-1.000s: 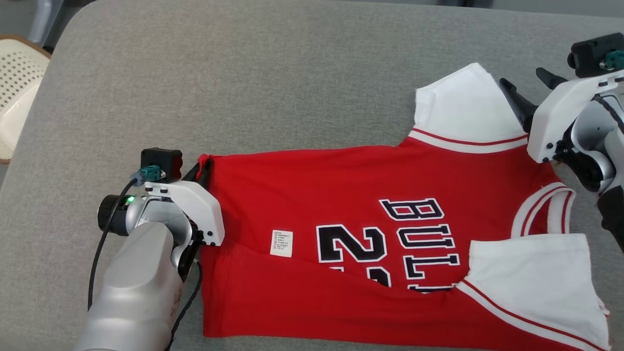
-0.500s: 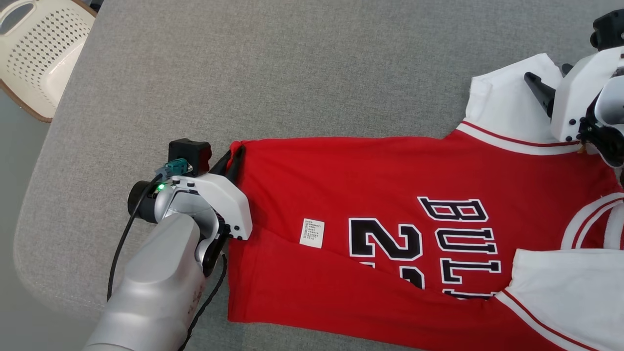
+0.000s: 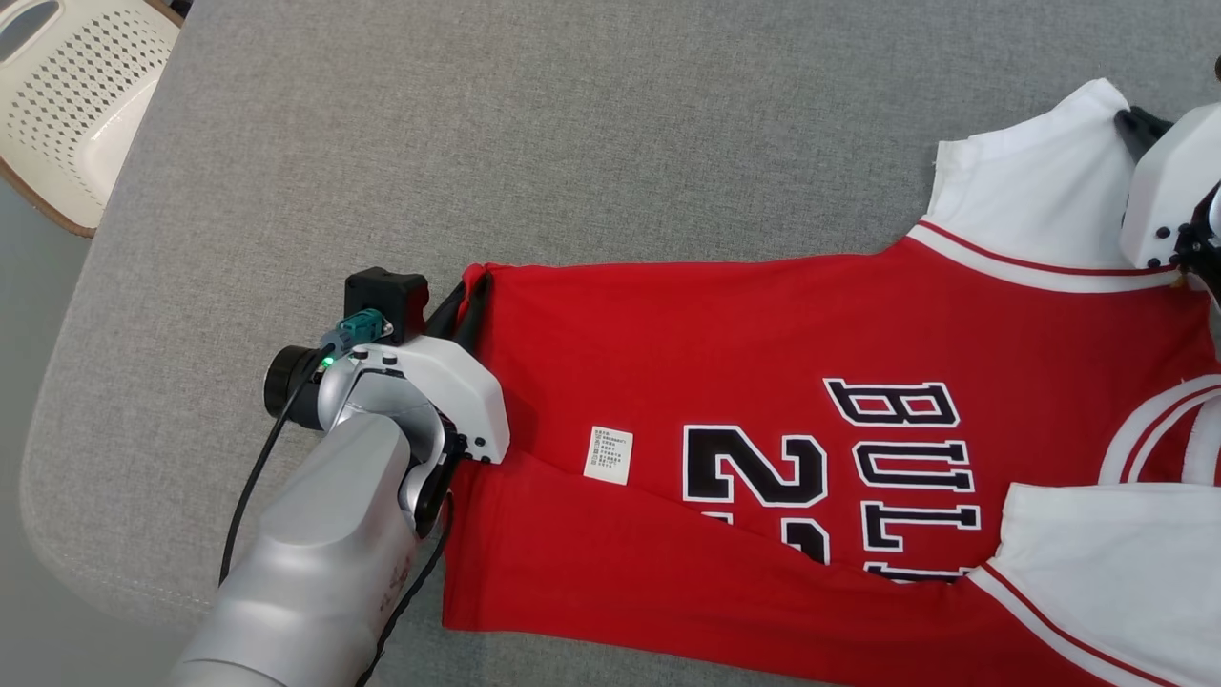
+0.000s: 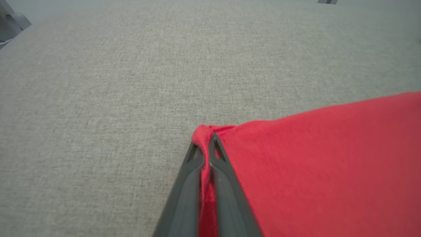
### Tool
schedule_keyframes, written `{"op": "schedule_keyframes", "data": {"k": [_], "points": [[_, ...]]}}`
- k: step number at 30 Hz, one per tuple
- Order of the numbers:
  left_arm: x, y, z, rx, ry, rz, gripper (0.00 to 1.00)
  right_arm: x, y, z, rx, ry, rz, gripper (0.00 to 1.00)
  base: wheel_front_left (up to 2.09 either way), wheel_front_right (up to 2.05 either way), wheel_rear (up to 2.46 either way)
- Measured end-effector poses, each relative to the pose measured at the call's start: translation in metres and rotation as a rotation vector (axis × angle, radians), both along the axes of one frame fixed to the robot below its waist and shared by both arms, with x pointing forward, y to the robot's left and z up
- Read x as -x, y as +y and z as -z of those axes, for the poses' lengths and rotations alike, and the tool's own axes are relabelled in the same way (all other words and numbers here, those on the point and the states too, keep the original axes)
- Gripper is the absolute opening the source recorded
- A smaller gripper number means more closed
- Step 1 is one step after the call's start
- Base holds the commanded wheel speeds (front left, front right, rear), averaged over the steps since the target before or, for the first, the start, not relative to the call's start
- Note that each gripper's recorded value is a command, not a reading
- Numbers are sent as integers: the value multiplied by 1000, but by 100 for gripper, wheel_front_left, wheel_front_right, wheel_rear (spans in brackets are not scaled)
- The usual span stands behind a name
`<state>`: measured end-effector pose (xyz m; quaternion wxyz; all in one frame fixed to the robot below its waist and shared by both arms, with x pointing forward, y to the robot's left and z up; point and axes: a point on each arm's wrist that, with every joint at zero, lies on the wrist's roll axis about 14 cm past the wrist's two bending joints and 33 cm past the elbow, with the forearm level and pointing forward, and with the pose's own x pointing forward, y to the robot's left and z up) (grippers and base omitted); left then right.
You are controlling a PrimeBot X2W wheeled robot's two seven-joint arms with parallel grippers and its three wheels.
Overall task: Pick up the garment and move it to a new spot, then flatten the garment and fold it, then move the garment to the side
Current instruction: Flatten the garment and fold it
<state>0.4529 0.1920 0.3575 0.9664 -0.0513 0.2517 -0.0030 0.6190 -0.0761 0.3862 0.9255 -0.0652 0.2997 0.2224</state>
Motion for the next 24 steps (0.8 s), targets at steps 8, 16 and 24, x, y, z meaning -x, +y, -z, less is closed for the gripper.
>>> {"op": "schedule_keyframes", "data": {"k": [8, 16, 24], "points": [[-17, -10, -22, -2, -100, 17, 0, -10, 3, -37, -107, -192, 27, 0, 0, 0, 0], [-22, -13, -55, 1, -218, 19, 0, 11, -13, -64, -177, -321, 45, 0, 0, 0, 0], [4, -20, -60, 9, -257, 34, 0, 56, -48, -77, -237, -359, 107, 0, 0, 0, 0]]}}
